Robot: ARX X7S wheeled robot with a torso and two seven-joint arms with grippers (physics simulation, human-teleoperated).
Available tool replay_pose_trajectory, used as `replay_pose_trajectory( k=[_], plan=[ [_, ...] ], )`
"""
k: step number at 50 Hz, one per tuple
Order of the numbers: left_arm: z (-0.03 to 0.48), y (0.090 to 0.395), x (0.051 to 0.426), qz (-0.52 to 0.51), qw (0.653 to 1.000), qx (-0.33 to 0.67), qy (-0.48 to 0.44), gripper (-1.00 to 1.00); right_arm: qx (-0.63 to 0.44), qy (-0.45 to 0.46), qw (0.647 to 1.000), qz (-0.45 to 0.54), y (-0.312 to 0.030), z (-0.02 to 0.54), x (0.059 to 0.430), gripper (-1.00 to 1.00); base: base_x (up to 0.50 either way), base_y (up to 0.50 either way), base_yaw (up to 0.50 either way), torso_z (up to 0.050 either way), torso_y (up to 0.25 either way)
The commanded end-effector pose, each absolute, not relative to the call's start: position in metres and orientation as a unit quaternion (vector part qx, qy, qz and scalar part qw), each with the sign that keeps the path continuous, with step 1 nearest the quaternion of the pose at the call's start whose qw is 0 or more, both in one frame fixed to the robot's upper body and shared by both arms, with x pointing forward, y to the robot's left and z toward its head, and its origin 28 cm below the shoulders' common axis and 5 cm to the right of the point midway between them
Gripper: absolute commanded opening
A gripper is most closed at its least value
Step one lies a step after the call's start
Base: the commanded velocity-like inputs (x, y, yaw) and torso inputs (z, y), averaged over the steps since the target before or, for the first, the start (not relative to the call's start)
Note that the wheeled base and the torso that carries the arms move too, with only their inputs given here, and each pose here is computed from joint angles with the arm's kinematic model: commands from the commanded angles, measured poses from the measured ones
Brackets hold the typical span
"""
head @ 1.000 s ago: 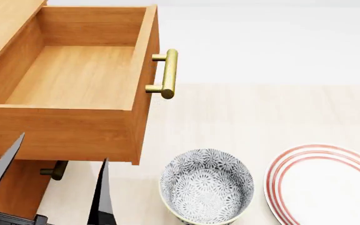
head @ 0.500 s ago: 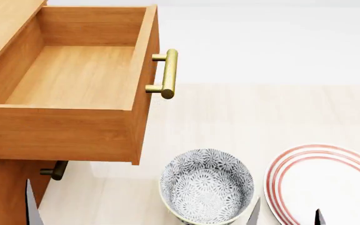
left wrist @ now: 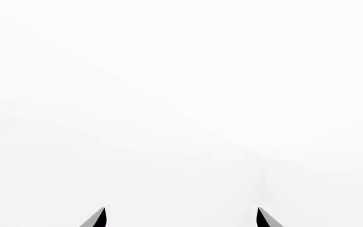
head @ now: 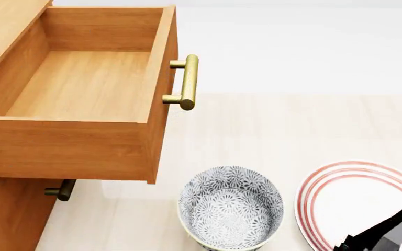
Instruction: Open the top drawer of the cabinet.
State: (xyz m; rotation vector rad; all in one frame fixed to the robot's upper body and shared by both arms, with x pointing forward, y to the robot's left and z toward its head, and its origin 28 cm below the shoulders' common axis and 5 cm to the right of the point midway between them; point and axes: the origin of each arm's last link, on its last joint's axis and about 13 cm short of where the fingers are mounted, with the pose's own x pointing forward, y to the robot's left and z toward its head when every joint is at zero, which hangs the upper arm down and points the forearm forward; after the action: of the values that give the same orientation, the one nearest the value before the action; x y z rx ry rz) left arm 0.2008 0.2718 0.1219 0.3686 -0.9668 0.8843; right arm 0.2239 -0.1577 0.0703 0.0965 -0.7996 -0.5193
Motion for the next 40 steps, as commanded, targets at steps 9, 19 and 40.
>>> replay_pose_trajectory(
  k=[9,19,40],
  plan=[
    [0.203,0.328,0.177,0.551,0.613,0.179,-0.537,1.00,0.040,-0.549,0.757,-0.353,-0.194,0.150,0.222,1.00,0.00,0.00,0.00,0.000,0.000],
    [0.233,0.336,0.159,0.565,0.558,0.211,-0.570,1.00,0.040,-0.607,0.702,-0.370,-0.203,0.185,0.208,1.00,0.00,0.00,0.00,0.000,0.000],
    [0.257,0.333,0.146,0.558,0.558,0.224,-0.572,1.00,0.048,-0.627,0.686,-0.366,-0.202,0.205,0.197,1.00,0.00,0.00,0.00,0.000,0.000]
  ],
)
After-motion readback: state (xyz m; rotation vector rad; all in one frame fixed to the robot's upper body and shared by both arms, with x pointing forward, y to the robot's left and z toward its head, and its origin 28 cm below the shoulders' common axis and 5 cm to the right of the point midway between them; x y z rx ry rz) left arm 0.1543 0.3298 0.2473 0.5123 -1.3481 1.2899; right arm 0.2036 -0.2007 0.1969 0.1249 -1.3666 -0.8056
